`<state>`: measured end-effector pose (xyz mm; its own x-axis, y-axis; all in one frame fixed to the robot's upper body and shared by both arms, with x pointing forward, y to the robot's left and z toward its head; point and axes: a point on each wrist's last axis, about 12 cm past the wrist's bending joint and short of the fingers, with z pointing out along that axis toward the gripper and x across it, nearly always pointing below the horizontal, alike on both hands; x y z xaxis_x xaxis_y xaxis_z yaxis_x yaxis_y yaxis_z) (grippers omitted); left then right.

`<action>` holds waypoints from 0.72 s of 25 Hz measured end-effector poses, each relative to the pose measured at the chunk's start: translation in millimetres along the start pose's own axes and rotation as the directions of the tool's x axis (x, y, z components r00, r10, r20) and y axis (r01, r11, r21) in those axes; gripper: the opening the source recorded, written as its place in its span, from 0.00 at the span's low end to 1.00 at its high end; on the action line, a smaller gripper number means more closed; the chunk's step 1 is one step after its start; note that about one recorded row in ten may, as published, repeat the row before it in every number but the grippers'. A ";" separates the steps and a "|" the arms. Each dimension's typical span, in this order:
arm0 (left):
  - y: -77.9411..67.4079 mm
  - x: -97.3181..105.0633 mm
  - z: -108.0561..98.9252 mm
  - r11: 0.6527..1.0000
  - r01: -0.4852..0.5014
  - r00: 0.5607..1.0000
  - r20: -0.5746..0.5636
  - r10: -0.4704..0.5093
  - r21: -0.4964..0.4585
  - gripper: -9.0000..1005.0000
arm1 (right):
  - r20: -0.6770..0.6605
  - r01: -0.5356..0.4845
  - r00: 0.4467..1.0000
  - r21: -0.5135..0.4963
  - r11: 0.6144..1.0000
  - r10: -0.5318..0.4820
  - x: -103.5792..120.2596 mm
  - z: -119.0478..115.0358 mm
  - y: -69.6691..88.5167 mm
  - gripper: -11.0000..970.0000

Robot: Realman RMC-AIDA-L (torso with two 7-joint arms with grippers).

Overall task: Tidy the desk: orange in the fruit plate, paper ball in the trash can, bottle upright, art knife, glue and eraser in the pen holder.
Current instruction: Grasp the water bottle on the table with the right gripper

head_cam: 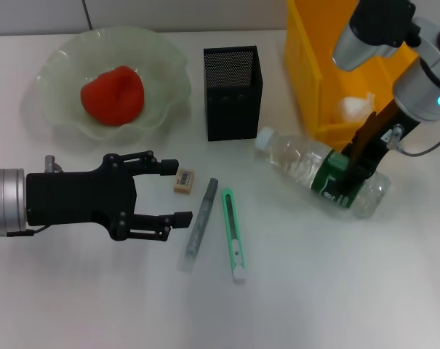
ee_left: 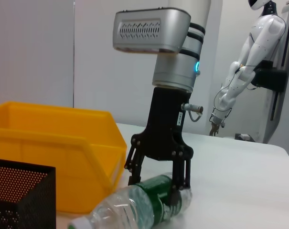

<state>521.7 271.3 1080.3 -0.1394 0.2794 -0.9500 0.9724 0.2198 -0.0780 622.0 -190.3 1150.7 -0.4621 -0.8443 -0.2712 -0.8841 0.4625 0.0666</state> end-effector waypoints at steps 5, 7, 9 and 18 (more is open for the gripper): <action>-0.1 -0.1 0.5 1.000 0.000 1.000 0.001 0.000 0.001 0.85 | 0.008 -0.013 1.000 0.001 1.000 0.013 0.6 6.9 -0.6 0.85; -0.1 -0.1 0.5 1.000 0.000 1.000 0.001 0.000 0.001 0.85 | 0.010 -0.016 1.000 0.003 1.000 0.016 0.4 7.7 -0.9 0.85; -0.1 -0.1 0.6 1.000 0.000 1.000 0.001 0.000 0.001 0.85 | 0.015 -0.024 1.000 0.005 1.000 0.024 0.5 9.8 -1.2 0.85; 0.2 -0.6 0.9 1.000 -0.001 1.000 0.000 0.001 0.003 0.85 | 0.000 -0.018 1.000 -0.003 1.000 0.018 0.7 17.4 1.7 0.85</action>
<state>522.2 270.4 1080.6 -0.1381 0.2798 -0.9501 0.9731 0.2168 -0.0776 621.4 -185.5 1133.9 -0.4782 -0.8356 -0.2702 -0.8757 0.4771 0.0745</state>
